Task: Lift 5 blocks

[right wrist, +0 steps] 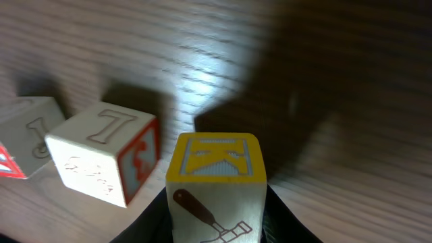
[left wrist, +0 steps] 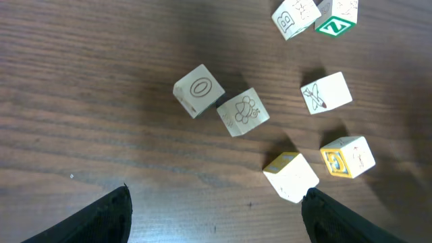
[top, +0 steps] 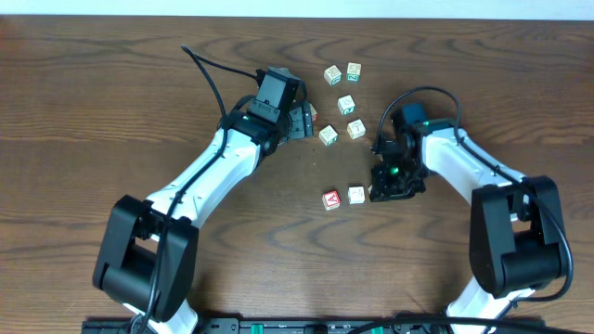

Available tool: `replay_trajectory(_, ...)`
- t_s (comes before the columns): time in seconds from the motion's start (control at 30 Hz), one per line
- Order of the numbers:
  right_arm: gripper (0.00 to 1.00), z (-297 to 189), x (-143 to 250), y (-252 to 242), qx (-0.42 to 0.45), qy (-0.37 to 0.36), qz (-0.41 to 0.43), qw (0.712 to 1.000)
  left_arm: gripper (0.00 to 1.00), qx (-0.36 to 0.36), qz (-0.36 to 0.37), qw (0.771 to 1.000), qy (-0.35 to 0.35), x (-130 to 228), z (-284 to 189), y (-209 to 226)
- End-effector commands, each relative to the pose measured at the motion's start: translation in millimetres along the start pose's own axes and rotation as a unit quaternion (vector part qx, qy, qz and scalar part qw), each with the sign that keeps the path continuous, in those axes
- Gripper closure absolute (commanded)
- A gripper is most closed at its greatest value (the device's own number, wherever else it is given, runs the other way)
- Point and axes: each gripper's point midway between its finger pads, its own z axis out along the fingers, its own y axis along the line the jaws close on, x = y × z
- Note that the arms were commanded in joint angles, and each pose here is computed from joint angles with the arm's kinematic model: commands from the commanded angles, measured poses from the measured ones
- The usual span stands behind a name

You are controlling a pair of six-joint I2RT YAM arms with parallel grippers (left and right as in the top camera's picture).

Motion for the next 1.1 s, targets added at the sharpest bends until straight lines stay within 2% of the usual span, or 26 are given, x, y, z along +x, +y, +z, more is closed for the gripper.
replay_trajectory(0.0,0.99,5.5,6.0,8.2,-0.008,0.002,-0.006,1.000,0.19,-0.011,0.011,1.000,0.023,13.8,19.6,7.5)
replay_trajectory(0.07,0.98,6.0,6.2,7.2,-0.004,0.002,-0.007,1.000,0.19,-0.016,0.012,0.999,0.032,19.4,26.9,10.2)
replay_trajectory(0.1,0.94,6.0,6.2,5.8,0.000,0.002,-0.007,1.000,0.19,-0.018,0.012,0.999,0.036,22.3,30.4,11.6)
replay_trajectory(0.17,0.84,5.8,5.7,1.2,0.012,0.001,-0.002,1.000,0.19,-0.021,0.012,0.999,0.041,25.6,34.9,13.3)
replay_trajectory(0.27,0.60,5.0,5.1,-5.9,0.027,-0.001,0.005,1.000,0.19,-0.018,0.016,0.999,0.037,23.6,36.5,12.1)
replay_trajectory(0.33,0.49,4.9,5.9,-5.9,0.028,0.000,0.005,1.000,0.19,-0.014,0.015,0.999,0.029,19.8,36.6,10.2)
replay_trajectory(0.47,0.40,1.6,8.6,-7.1,0.028,0.003,0.010,1.000,0.19,-0.007,0.014,1.000,0.016,13.2,37.0,7.1)
replay_trajectory(0.73,0.32,-23.4,10.9,-7.9,0.043,-0.022,0.008,0.999,0.19,0.000,0.028,1.000,0.001,7.8,46.1,4.5)
replay_trajectory(1.07,0.21,-82.1,15.7,-0.7,0.049,-0.101,0.003,0.994,0.19,0.000,0.028,1.000,-0.001,14.1,77.4,7.1)
